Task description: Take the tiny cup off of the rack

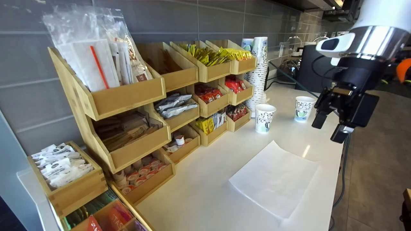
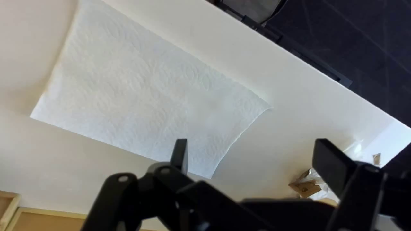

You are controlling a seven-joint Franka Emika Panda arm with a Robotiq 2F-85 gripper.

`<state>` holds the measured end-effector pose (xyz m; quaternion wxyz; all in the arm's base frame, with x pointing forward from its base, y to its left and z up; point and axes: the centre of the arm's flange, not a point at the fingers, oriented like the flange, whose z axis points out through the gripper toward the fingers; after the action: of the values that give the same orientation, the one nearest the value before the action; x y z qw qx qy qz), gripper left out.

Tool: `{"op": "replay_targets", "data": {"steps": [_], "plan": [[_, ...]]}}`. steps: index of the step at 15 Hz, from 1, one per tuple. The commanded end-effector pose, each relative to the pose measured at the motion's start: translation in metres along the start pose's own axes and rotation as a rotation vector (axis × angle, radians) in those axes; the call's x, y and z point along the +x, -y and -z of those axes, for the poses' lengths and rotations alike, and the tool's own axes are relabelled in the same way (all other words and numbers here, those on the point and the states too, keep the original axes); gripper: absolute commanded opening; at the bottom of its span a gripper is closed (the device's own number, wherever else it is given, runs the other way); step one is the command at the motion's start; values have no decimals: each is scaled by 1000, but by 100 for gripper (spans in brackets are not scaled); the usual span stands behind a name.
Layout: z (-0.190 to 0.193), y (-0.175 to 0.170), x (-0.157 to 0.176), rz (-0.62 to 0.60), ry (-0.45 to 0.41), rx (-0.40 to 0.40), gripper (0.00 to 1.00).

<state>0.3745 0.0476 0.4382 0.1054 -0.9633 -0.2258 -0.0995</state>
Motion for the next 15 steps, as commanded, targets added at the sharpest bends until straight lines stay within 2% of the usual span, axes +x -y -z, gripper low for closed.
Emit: {"op": "replay_targets", "data": {"steps": [1, 5, 6, 9, 15], "plan": [[-42, -15, 32, 98, -52, 86, 100], [-73, -20, 60, 205, -70, 99, 100], [-56, -9, 32, 158, -58, 73, 100], [-70, -13, 46, 193, -45, 81, 100], [-70, -14, 50, 198, -46, 80, 100]]}}
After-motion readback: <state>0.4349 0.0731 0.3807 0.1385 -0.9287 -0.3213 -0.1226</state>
